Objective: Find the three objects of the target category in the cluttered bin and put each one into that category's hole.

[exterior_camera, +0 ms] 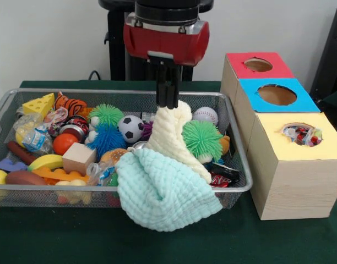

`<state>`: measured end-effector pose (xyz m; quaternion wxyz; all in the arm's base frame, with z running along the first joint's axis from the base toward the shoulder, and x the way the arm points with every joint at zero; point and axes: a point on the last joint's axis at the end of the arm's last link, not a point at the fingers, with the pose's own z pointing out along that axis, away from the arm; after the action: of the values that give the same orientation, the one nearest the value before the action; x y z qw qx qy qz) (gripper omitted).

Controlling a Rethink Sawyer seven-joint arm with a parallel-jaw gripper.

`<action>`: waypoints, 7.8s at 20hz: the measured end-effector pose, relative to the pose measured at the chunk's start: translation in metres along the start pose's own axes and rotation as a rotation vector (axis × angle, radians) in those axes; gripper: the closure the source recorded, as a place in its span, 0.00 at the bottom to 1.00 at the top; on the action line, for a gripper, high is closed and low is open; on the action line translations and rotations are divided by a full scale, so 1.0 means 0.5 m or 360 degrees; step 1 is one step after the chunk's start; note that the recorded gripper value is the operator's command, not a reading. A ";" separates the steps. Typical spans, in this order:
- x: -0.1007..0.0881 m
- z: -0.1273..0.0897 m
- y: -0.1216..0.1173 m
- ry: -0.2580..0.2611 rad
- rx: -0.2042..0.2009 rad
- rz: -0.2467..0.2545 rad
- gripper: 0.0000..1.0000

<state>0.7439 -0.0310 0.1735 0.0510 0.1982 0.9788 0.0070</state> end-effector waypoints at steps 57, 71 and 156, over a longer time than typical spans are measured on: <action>0.102 0.361 -0.037 0.0025 -0.0046 -0.0110 1.00; 0.097 0.326 -0.023 0.0003 -0.0036 -0.0139 1.00; 0.141 0.049 -0.100 0.0003 -0.0046 -0.0066 0.00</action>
<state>0.6625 -0.0499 0.1407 0.0531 0.1771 0.9825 0.0203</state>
